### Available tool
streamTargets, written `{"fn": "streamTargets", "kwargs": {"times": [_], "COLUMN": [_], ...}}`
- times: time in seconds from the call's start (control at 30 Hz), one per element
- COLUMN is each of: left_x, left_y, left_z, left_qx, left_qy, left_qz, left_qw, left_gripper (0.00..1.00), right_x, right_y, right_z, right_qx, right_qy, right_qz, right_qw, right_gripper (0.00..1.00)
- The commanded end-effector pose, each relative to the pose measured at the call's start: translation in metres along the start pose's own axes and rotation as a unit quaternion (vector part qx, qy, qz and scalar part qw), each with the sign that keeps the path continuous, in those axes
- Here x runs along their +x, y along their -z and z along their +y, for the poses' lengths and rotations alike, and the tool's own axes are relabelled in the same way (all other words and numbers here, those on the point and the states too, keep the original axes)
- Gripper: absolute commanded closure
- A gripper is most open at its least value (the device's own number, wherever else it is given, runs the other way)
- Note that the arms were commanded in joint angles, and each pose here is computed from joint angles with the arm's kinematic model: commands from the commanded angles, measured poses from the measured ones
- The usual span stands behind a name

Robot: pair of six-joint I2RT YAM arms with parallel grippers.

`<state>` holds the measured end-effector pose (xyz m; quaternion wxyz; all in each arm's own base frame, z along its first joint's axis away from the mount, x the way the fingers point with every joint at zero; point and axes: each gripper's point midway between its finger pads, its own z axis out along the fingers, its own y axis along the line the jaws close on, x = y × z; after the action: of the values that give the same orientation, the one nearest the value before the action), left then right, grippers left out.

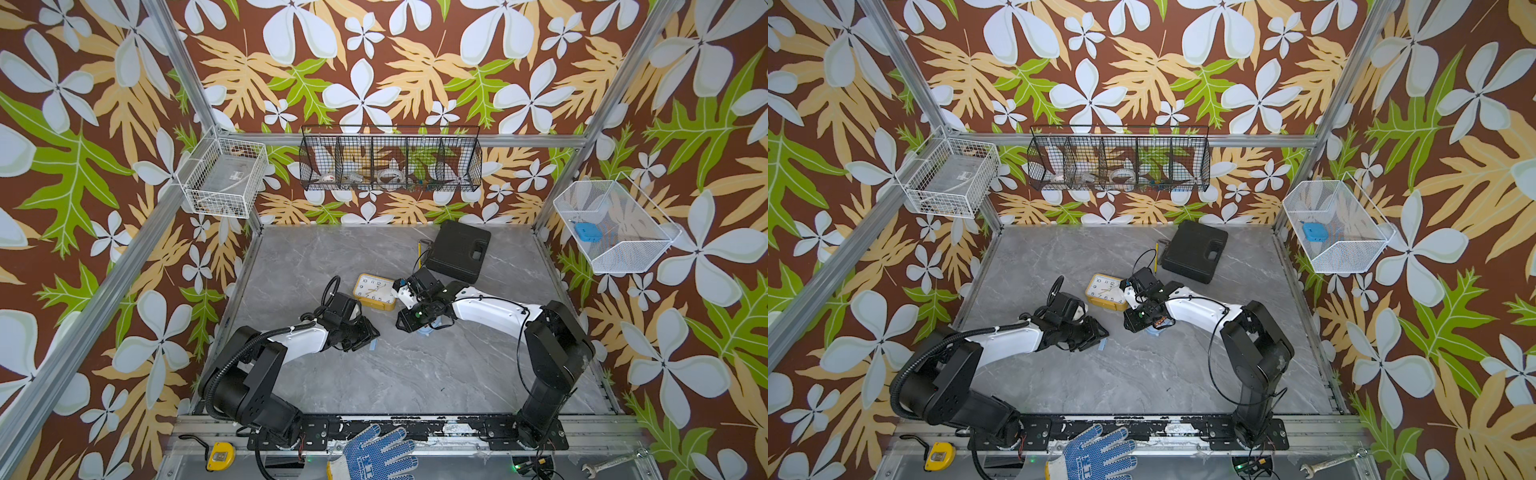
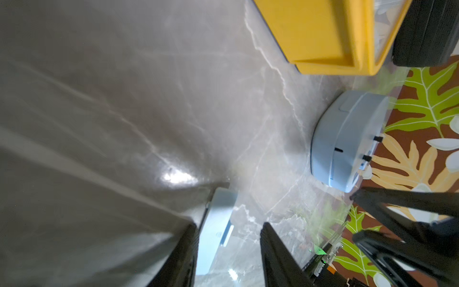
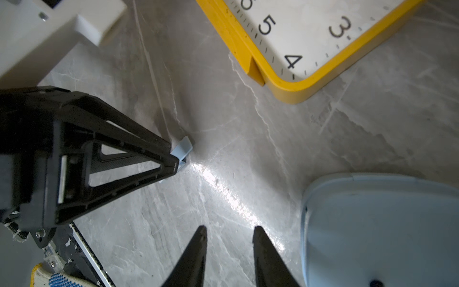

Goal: Insert the battery into the alarm
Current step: Adjust the cover at the center of the board.

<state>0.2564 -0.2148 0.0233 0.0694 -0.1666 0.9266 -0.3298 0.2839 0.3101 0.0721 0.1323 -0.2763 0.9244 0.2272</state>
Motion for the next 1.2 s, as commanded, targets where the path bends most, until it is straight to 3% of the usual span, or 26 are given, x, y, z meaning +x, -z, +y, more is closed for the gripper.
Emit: {"fn": "streamTargets", "kwargs": {"times": [0.0, 0.13, 0.3, 0.53, 0.87, 1.17], "left_x": [0.028, 0.038, 0.028, 0.002, -0.049, -0.055], "left_y": [-0.004, -0.007, -0.010, 0.026, 0.083, 0.077], "left_z": [0.027, 0.018, 0.000, -0.010, 0.009, 0.006], "left_qx": [-0.056, -0.044, -0.017, -0.027, 0.002, 0.010], "left_qy": [0.051, 0.055, 0.058, 0.027, 0.073, 0.065], "left_qz": [0.047, 0.058, 0.040, -0.050, -0.163, -0.155], "left_qw": [0.996, 0.996, 0.997, 0.998, 0.984, 0.986], "left_gripper": [0.56, 0.56, 0.56, 0.56, 0.56, 0.56], "right_x": [0.006, 0.009, 0.010, 0.003, 0.015, 0.014], "right_y": [0.002, 0.002, 0.004, 0.007, -0.031, -0.048], "right_z": [0.001, 0.001, 0.003, 0.016, 0.044, 0.036], "right_qx": [-0.002, -0.003, -0.010, -0.035, -0.062, -0.050], "right_qy": [-0.010, -0.014, -0.007, 0.029, 0.082, 0.066], "right_qz": [0.010, 0.009, -0.002, -0.008, 0.067, 0.081], "right_qw": [1.000, 1.000, 1.000, 0.999, 0.992, 0.993], "right_gripper": [0.65, 0.67, 0.68, 0.71, 0.72, 0.68]}}
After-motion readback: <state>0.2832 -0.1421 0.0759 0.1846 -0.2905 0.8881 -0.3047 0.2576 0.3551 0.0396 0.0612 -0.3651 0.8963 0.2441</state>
